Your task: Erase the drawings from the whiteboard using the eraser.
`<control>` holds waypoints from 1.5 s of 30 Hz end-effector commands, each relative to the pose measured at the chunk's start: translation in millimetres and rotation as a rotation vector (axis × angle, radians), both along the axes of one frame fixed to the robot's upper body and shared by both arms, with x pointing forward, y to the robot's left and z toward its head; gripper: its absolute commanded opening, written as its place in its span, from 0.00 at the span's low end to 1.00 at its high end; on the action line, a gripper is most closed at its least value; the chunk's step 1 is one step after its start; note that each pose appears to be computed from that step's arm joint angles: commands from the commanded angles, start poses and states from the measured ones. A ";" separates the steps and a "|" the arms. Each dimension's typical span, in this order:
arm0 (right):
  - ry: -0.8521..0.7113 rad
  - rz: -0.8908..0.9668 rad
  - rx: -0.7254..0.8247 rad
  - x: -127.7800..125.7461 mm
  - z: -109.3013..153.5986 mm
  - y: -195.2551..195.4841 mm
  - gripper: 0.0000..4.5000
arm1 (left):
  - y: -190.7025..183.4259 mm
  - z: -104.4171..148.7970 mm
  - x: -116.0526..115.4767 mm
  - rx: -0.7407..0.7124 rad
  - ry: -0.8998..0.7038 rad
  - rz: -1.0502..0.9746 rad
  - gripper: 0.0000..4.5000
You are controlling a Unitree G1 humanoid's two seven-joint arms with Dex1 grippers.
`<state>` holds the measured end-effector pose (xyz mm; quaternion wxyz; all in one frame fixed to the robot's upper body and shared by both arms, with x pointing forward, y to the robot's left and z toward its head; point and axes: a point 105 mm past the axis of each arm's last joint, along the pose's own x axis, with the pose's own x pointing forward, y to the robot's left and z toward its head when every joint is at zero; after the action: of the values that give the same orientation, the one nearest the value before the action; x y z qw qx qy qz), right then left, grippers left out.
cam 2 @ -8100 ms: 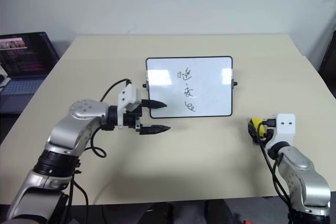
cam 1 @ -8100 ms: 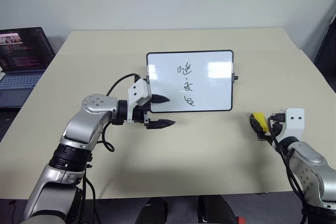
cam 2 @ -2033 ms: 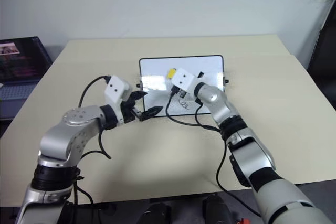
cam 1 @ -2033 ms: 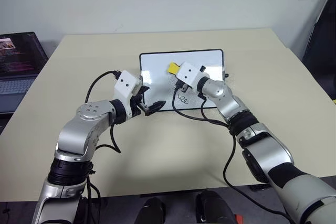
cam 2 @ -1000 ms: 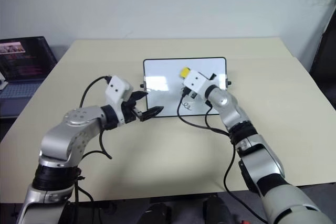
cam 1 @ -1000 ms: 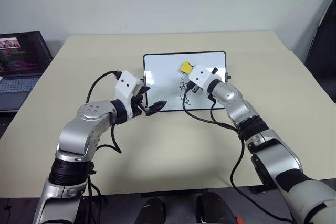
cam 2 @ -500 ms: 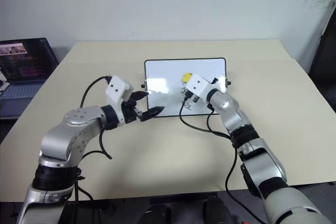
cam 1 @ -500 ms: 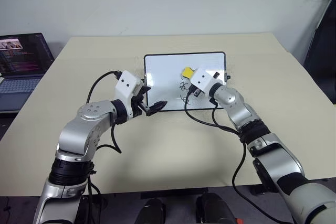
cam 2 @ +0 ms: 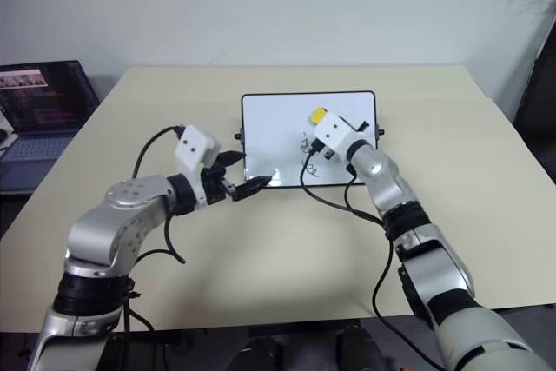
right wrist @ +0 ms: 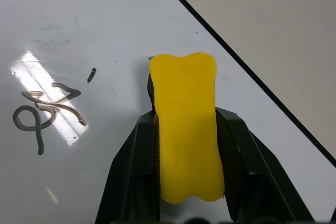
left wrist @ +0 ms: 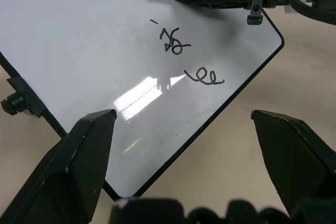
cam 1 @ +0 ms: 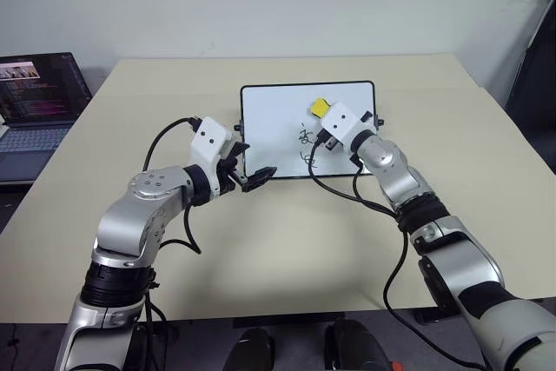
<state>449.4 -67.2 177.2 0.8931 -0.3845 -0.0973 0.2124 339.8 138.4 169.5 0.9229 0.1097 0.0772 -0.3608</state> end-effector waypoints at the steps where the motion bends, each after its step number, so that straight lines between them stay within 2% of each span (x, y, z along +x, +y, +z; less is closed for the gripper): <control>1: -0.016 -0.018 -0.013 2.4 9.8 -2.8 0.24 | -5.4 12.9 -4.1 -0.003 -0.052 -0.025 1.00; 5: -0.009 -0.009 -0.019 1.3 6.0 -0.7 0.24 | -5.4 13.0 -4.0 -0.003 -0.053 -0.024 1.00; 13: -0.020 0.038 0.020 -4.7 15.1 9.5 0.24 | -5.8 12.8 -4.6 -0.003 -0.052 -0.024 1.00; 21: 0.048 0.131 0.044 -17.5 16.6 22.2 0.24 | -6.0 12.9 -5.1 -0.002 -0.052 -0.026 1.00; 29: -0.015 0.052 0.013 -9.1 25.3 8.8 0.24 | -6.8 13.1 -4.5 -0.002 -0.052 -0.029 1.00; 39: 0.070 0.145 -0.095 -21.1 -3.1 21.0 0.24 | -5.0 12.3 -5.6 -0.002 -0.052 -0.026 1.00; 45: 0.055 0.213 -0.010 -31.9 18.8 26.5 0.24 | -4.4 11.7 -5.3 -0.003 -0.052 -0.024 1.00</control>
<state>421.5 -41.1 180.6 0.8620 -0.3868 -0.0918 0.3144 337.2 137.2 168.3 0.9219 0.1104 0.0773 -0.3633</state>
